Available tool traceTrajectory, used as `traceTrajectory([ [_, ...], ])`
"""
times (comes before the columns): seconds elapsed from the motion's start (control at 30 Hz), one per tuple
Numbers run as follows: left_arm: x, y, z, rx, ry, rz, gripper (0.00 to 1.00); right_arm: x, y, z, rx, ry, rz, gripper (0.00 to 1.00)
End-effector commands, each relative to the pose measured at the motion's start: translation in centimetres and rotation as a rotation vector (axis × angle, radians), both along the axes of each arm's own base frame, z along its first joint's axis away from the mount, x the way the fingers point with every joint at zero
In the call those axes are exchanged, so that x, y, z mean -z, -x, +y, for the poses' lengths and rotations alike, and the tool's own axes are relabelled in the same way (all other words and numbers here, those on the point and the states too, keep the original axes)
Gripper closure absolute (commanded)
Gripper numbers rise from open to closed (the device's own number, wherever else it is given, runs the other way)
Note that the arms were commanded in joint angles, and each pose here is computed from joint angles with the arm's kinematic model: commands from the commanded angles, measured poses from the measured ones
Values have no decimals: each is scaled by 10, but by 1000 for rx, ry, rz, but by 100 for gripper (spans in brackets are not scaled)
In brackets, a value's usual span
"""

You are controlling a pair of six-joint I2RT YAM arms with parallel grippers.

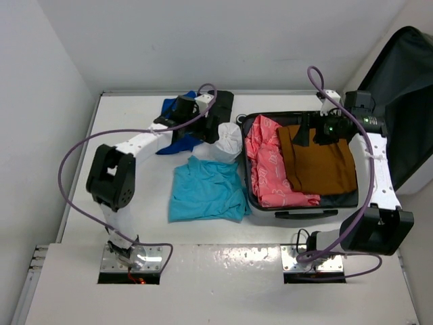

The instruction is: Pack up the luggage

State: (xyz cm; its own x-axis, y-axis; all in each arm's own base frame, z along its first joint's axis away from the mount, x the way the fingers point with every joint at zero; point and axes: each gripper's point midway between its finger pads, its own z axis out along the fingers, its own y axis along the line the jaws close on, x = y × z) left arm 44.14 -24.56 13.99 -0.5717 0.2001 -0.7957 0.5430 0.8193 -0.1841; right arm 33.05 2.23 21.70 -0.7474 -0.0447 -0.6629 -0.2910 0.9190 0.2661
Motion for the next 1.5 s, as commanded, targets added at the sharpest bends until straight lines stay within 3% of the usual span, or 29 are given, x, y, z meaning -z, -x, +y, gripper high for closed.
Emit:
traceTrajectory([
  [0.0,4,-28,-12,-70,78,35,0,-13,10,3,14,-31,-22,13],
  [0.17,41,-46,-17,-123,83,144,0,-18,14,-3,43,-40,-21,13],
  [0.23,42,-45,-21,-103,96,151,12,-19,16,-4,43,-35,-24,13],
  [0.27,46,-44,-23,-86,92,158,29,-19,16,-6,47,-33,-28,13],
  [0.33,46,-43,-24,-70,91,155,47,-18,19,-7,48,-34,-21,14],
  [0.37,39,-42,-20,-69,102,150,70,-19,20,-8,50,-35,-29,14],
  [0.5,9,-37,-7,-47,132,107,97,-23,23,-10,54,-44,-44,15],
  [0.53,-3,-37,-6,-45,141,84,100,-23,24,-10,56,-52,-45,15],
  [0.77,-137,-1,-11,104,220,-201,100,-51,34,-29,142,-74,-163,15],
  [0.87,-178,33,-37,230,245,-293,100,-66,42,-44,243,-75,-224,14],
  [0.93,-190,59,-67,346,300,-280,100,-74,44,-55,310,-82,-268,14],
  [1.17,-178,124,-182,551,398,-136,100,-148,68,-64,429,-50,-566,13],
  [1.3,-155,143,-240,621,469,-15,100,-217,85,-60,460,-12,-766,11],
  [1.37,-156,159,-267,668,517,31,100,-242,89,-54,448,-23,-823,11],
  [1.4,-134,159,-282,678,500,63,100,-257,93,-47,420,-34,-856,11],
  [1.47,-148,174,-310,722,532,31,100,-272,89,-43,399,-62,-864,10],
])
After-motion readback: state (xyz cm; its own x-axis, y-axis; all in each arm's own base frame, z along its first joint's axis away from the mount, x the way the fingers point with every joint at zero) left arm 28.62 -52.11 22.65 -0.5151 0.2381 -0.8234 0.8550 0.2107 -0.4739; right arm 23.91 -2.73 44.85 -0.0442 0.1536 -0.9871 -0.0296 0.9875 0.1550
